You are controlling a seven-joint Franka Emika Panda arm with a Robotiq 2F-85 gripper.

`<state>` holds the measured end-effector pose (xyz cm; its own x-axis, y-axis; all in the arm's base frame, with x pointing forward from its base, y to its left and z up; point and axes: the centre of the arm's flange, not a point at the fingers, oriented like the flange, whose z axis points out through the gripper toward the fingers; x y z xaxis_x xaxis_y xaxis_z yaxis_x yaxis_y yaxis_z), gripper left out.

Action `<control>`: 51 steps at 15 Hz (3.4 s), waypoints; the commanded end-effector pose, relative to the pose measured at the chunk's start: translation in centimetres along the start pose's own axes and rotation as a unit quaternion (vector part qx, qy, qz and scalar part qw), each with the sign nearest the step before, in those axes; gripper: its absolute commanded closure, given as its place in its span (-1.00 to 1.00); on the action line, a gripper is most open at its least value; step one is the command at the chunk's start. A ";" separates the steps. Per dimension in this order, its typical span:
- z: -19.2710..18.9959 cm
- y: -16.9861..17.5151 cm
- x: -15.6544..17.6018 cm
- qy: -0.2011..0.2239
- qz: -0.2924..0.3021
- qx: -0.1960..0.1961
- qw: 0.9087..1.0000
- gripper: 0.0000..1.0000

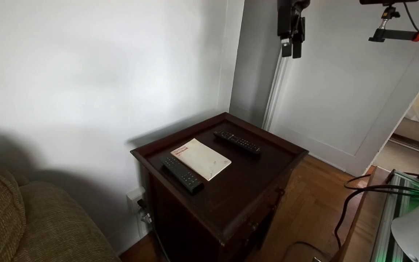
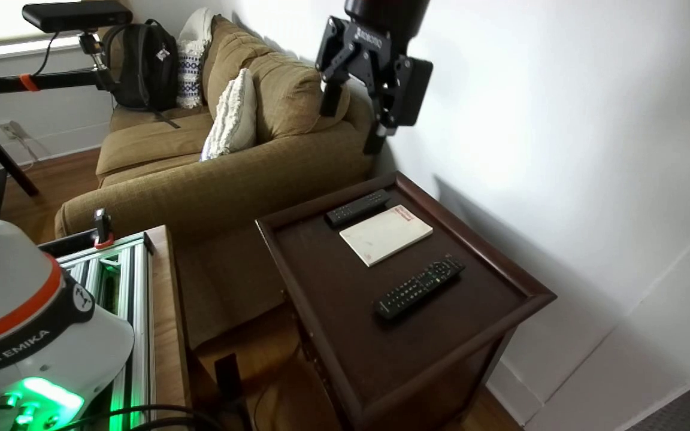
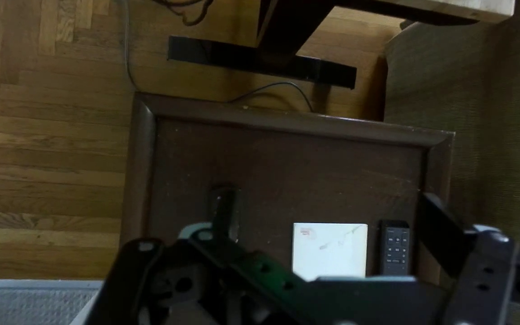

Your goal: Flip the black remote control over

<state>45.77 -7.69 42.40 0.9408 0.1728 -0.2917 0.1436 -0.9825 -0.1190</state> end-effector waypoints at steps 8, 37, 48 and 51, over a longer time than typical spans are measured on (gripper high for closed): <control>11.7 4.2 10.6 0.004 -0.093 0.103 0.990 -1.00; 24.9 10.1 16.9 0.105 -0.056 0.082 0.989 -1.00; 29.4 12.7 18.6 0.108 -0.049 0.119 0.986 -1.00; 29.4 12.9 19.2 0.132 -0.058 0.140 0.980 -1.00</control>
<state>55.62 -14.36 8.41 0.9720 0.2227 -0.0746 0.1830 -0.9172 -0.3538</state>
